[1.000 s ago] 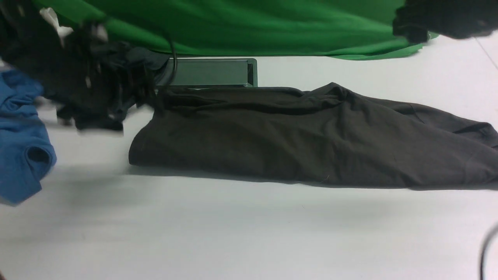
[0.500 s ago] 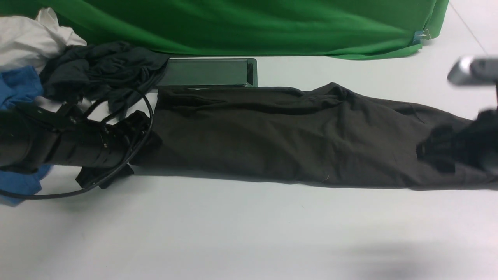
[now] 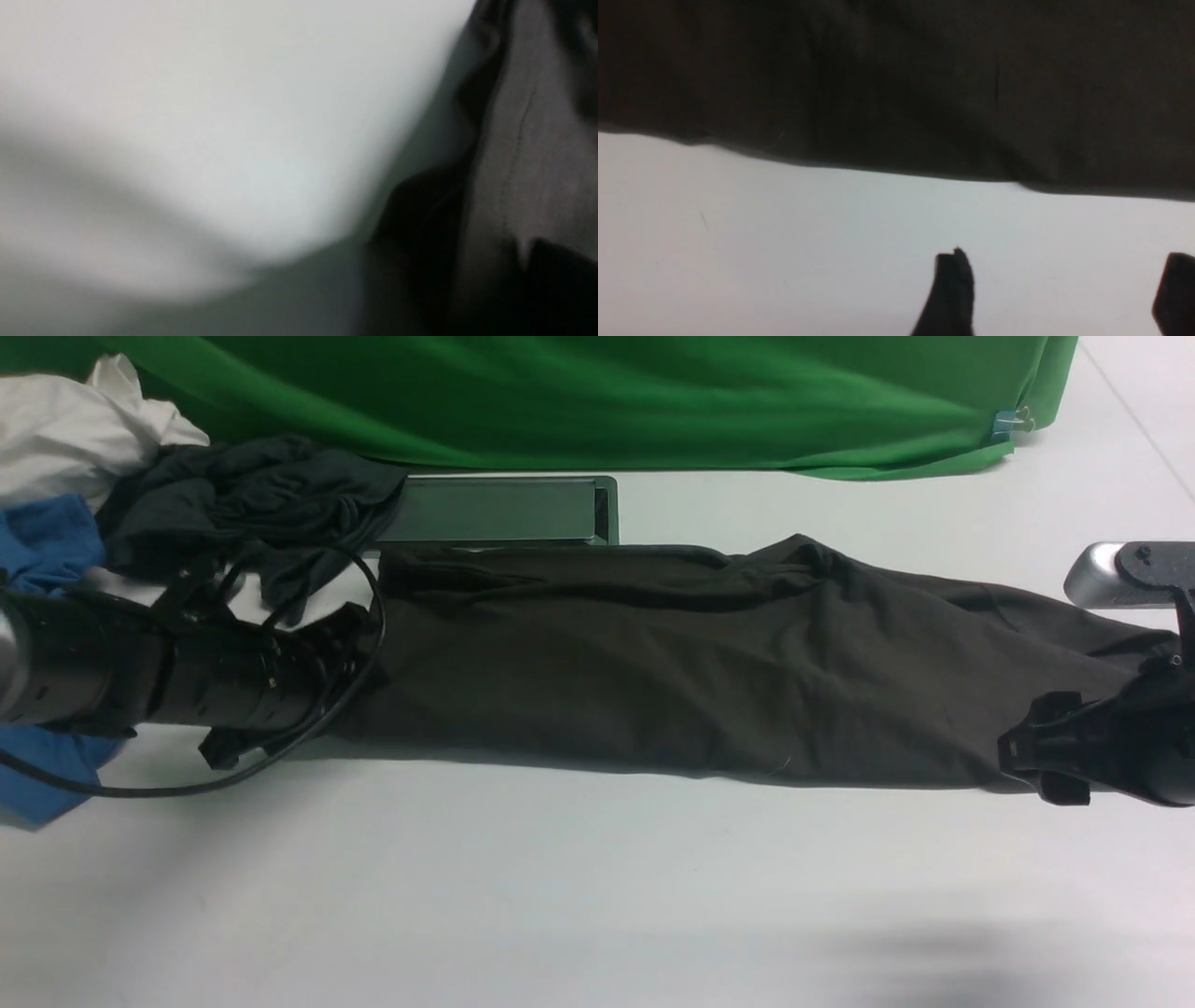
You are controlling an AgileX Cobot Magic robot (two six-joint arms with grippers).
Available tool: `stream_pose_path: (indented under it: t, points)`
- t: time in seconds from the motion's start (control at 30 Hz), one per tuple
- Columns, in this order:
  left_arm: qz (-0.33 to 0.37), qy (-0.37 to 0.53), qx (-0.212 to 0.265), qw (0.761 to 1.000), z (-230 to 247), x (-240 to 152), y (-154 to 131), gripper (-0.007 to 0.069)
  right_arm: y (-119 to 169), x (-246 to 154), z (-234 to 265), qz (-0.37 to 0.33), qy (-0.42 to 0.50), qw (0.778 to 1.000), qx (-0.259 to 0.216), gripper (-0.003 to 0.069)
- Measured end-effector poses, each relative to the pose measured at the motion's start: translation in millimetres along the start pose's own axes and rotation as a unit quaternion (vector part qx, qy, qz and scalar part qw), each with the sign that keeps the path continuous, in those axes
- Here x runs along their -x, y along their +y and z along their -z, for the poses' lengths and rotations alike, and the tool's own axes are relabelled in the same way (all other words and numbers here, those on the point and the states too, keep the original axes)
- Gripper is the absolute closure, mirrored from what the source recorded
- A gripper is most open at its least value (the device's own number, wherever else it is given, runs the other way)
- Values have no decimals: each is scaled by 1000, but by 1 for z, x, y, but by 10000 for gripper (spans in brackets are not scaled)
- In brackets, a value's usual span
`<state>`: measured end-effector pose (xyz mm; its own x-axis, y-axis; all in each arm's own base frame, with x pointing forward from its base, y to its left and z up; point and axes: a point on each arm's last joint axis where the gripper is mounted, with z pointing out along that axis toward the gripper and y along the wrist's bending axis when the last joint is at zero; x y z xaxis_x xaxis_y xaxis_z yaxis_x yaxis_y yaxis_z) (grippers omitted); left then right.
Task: Fold a long-sleeved shirt on a white desktop.
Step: 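Grasp the waist and leg ends of the folded dark trousers and straighten them on the table, then fold the garment over onto itself on the table with the left gripper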
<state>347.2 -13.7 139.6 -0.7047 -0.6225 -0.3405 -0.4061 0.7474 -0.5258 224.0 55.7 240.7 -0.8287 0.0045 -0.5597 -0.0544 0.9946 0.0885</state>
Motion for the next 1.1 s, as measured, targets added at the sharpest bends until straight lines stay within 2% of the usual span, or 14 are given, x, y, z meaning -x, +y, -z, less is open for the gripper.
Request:
stream_pose_path:
  t: [0.1,0.17,0.2,0.27,0.3,0.37,0.4,0.63,0.83,1.07,1.1]
  points:
    - [7,22,-13,1000,1,1,4,546,0,0,0,-5,1,1000,1,204]
    - [12,32,-20,999,3,2,7,561,0,0,0,-5,2,1000,1,229]
    - [17,43,-27,999,5,4,11,564,0,-1,1,-2,2,1000,1,308]
    - [17,51,-31,998,8,5,15,563,0,-1,3,2,1,1000,3,369]
    - [20,56,-33,998,13,7,21,564,1,-1,7,6,-3,1000,9,471]
    - [24,51,-35,998,25,11,28,564,3,-1,15,5,-13,1000,23,581]
    - [31,42,-36,998,34,14,33,564,4,-1,19,4,-19,999,30,611]
    - [21,-25,-43,999,84,27,47,564,4,-2,51,-11,-76,996,53,640]
    - [9,-62,-62,996,109,34,42,564,3,-3,68,-25,-109,992,63,639]
    - [-29,-66,-118,990,116,40,2,566,1,-6,89,-39,-149,985,75,627]
    - [-40,-70,-136,987,117,40,-14,566,1,-6,92,-40,-155,984,77,623]
